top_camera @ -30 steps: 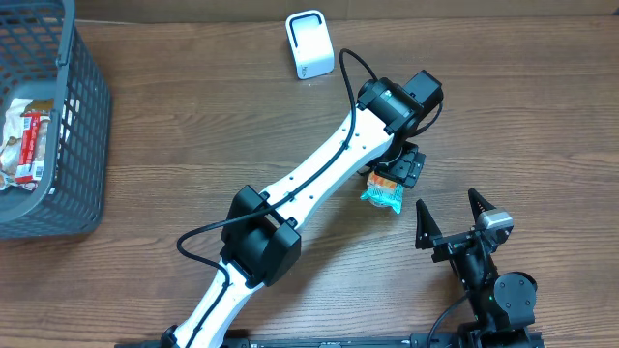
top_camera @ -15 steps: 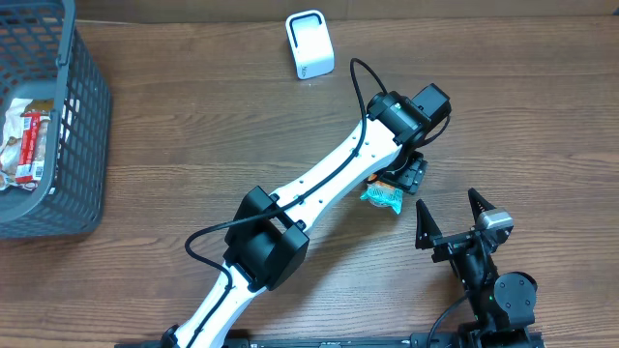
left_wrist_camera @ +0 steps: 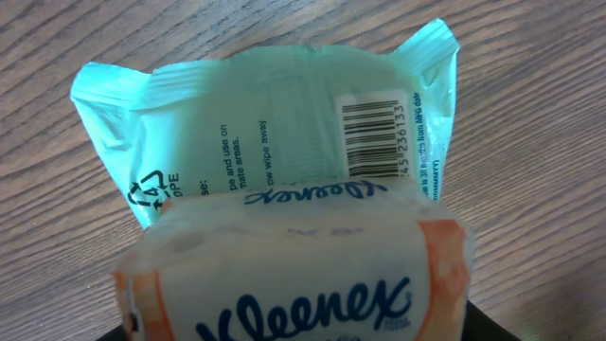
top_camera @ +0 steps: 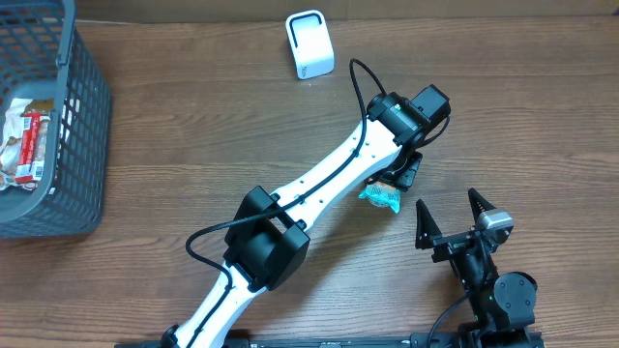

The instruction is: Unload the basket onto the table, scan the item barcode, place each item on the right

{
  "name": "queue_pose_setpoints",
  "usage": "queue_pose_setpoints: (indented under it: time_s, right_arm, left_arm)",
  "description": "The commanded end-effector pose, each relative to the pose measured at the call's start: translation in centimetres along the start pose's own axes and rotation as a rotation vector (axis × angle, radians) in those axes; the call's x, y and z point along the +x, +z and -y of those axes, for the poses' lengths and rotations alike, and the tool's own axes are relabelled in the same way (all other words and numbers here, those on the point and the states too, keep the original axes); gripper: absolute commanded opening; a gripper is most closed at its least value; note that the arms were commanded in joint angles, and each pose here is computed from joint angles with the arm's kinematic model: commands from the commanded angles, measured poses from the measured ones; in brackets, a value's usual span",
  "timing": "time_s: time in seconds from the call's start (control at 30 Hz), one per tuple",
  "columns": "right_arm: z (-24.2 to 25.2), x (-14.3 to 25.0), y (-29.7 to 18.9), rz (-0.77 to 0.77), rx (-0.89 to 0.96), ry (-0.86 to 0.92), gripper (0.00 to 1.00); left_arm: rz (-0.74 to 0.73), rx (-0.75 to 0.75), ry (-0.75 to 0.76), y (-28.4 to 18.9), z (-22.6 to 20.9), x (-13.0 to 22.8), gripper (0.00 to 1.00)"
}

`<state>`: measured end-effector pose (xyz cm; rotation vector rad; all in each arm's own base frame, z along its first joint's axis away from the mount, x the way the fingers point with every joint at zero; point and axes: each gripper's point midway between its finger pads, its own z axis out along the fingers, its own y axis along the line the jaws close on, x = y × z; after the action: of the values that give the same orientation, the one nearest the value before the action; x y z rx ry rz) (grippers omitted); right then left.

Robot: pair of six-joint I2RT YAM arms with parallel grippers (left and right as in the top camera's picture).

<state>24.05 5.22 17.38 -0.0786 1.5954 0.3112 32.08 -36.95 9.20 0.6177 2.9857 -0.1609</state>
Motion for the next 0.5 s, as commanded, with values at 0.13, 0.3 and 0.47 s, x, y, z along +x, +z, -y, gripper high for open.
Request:
queue_pose_setpoints:
  time_s: [0.13, 0.3, 0.47]
  right_arm:
    - [0.3, 0.2, 0.0, 0.002, 0.012, 0.004, 1.00]
    - [0.3, 0.2, 0.0, 0.002, 0.012, 0.004, 1.00]
    - [0.3, 0.2, 0.0, 0.002, 0.012, 0.004, 1.00]
  left_arm:
    - [0.063, 0.012, -0.016, -3.0, -0.4, -1.0, 0.53]
    - [0.089, 0.020, -0.038, -4.7, -1.5, -1.4, 0.53]
    - [0.093, 0.013, -0.071, -6.0, -3.2, -1.4, 0.53]
